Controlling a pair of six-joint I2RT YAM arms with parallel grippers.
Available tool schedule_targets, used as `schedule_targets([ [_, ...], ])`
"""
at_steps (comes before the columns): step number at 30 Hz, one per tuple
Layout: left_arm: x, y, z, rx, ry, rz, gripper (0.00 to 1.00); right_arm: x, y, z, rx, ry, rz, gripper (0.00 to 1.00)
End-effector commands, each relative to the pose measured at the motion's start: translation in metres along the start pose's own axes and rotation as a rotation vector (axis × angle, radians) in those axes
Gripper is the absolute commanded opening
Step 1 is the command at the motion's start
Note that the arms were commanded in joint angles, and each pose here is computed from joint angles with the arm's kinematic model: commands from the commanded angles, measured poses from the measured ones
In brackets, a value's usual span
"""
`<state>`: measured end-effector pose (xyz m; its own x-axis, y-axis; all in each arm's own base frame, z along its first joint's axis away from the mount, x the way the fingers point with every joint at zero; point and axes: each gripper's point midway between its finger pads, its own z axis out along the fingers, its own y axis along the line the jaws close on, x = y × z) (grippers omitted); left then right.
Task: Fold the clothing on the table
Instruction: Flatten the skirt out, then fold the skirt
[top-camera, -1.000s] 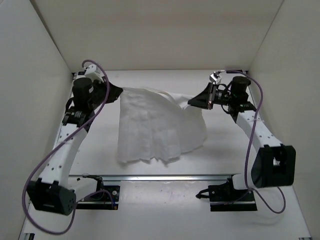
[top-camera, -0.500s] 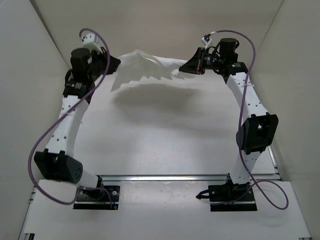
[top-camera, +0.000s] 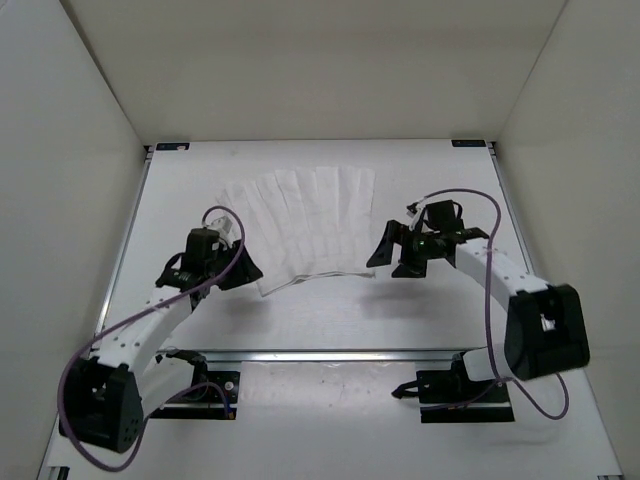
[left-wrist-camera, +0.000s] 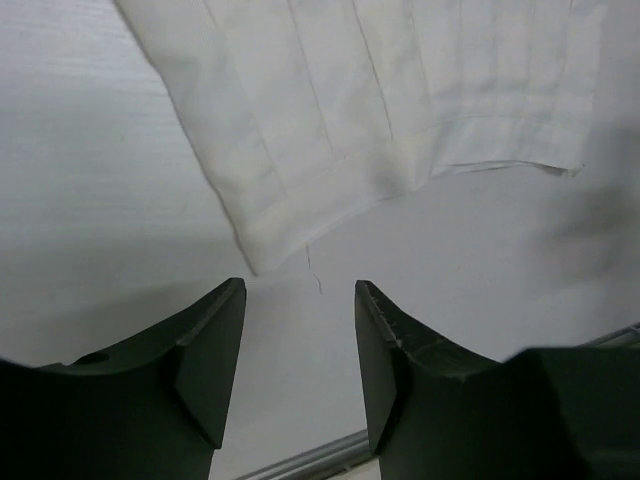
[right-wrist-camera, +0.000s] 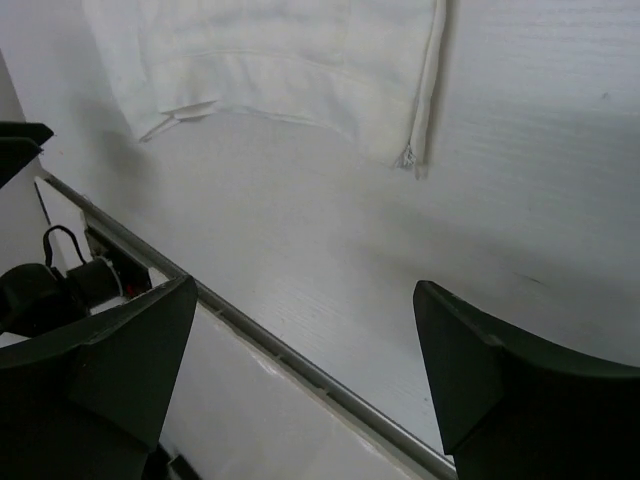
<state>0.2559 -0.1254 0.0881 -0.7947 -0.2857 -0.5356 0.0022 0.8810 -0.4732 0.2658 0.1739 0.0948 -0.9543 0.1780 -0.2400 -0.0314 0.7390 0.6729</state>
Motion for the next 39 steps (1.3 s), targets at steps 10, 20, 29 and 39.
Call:
schedule_targets([
  [10,0.021,0.027,0.003,-0.079,-0.093,-0.133,0.6,-0.033,-0.021,0.029,0.101,-0.21,-0.12,0.65],
  [20,0.029,0.032,0.03,-0.111,-0.056,-0.15,0.59,-0.041,-0.031,0.062,0.124,-0.185,-0.103,0.48],
  [29,0.038,0.024,0.05,-0.097,-0.009,-0.146,0.6,-0.032,-0.028,0.073,0.096,-0.136,-0.1,0.14],
  [39,-0.004,-0.002,0.046,-0.033,-0.071,-0.102,0.0,-0.04,-0.005,0.033,0.043,-0.177,-0.13,0.0],
])
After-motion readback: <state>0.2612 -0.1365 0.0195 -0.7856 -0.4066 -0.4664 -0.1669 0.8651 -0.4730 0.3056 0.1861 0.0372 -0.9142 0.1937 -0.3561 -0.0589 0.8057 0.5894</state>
